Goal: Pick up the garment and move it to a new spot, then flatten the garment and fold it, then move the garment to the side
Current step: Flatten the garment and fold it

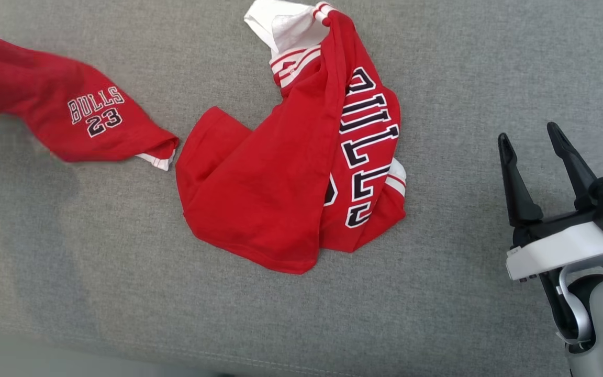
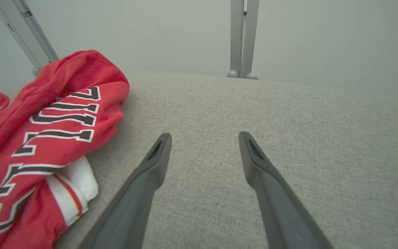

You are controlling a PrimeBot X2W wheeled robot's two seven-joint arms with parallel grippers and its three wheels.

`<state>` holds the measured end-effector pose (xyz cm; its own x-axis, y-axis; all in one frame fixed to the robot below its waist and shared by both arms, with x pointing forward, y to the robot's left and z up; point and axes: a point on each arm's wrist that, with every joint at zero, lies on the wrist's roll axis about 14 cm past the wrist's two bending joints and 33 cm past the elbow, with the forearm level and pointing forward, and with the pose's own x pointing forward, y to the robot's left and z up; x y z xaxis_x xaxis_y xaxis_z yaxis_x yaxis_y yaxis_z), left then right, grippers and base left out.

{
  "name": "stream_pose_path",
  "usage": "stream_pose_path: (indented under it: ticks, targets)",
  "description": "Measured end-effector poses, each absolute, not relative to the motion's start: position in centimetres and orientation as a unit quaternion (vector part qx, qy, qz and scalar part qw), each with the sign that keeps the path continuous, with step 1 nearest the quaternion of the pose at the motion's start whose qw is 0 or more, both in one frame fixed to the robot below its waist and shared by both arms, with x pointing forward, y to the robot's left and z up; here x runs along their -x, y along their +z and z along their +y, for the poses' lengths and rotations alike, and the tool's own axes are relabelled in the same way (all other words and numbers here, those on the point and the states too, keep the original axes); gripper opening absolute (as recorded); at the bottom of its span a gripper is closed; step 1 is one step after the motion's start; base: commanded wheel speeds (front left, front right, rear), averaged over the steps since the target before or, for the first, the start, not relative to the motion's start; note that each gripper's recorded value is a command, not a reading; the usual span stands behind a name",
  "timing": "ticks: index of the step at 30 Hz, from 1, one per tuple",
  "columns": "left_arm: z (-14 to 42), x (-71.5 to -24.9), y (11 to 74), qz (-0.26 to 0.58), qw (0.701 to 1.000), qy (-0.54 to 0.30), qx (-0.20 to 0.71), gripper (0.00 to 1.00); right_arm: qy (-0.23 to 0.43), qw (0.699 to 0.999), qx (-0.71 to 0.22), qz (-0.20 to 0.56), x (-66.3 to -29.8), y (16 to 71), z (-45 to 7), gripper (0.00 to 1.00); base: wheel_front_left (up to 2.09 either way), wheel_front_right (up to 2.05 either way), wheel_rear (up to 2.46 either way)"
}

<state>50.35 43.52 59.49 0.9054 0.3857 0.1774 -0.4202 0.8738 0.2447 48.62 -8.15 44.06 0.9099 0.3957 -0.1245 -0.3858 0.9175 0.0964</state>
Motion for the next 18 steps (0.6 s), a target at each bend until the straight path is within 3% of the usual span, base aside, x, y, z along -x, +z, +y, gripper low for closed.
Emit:
stream_pose_path:
  ticks: [10, 18]
  targets:
    - [38.8, -49.0, 41.8, 0.124, 0.975, 0.184, 0.006, 0.0, 0.199, 0.975, -0.035, 0.096, -49.7, 41.5, -8.2, 1.0, 0.0, 0.0, 0.0]
    - [36.1, -45.6, 37.3, 0.171, 0.962, 0.195, 0.087, 0.0, 0.198, 0.976, -0.047, 0.081, -49.3, 42.4, -7.7, 1.0, 0.0, 0.0, 0.0]
